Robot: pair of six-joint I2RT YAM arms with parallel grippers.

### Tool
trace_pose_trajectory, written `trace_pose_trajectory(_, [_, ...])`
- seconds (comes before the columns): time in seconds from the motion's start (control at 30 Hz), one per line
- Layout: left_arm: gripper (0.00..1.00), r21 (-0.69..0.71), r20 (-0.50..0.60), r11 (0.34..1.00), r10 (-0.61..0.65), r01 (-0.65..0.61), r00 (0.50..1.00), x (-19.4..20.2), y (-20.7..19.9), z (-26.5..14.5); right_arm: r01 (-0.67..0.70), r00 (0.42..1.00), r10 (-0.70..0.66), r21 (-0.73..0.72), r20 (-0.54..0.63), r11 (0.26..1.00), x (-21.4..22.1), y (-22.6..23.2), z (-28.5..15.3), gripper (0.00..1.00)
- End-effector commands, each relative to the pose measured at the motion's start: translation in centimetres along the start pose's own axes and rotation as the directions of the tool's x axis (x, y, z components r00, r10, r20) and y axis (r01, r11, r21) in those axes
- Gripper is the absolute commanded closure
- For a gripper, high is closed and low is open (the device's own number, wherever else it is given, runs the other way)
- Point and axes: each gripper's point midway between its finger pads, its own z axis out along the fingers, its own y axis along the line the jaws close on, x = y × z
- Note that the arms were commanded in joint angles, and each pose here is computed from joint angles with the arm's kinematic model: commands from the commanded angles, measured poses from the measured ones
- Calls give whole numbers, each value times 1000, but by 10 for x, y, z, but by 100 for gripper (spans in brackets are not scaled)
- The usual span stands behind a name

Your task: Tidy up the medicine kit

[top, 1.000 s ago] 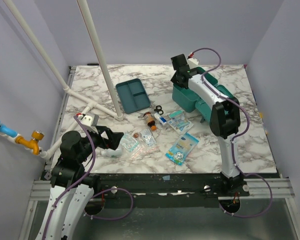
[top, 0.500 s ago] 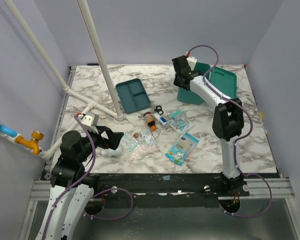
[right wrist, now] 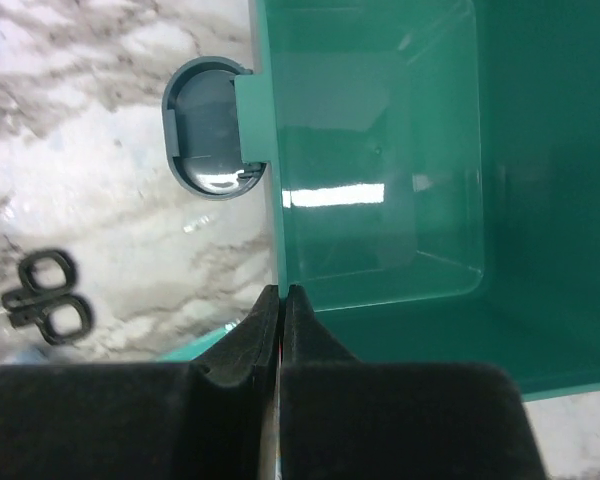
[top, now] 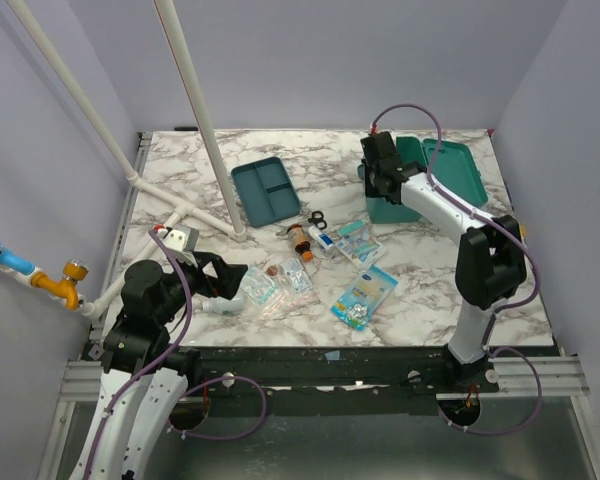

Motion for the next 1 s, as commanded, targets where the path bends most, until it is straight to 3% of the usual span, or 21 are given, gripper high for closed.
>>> trace_pose_trajectory(0.0, [1,-7,2,1000,6,-6,1000,-1,1,0,96,995,-96,-7,39,995,7,-16,-18,99])
trace_pose_trajectory(0.37, [1,-6,4,1000,6,-6,1000,-1,0,-1,111,994,-111,-49,-3,993,50,-31,-50,99])
trace_pose_trajectory(0.73, [2,1,3,1000,5,-5,1000,-1,-1,-1,103,989,-123,-213,-84,972,101,-16,-72,99])
trace_pose_trajectory(0.97, [1,0,8,1000,7,-7,1000,-1,-1,-2,102,990,-127,-314,-60,944,113,0,-95,99])
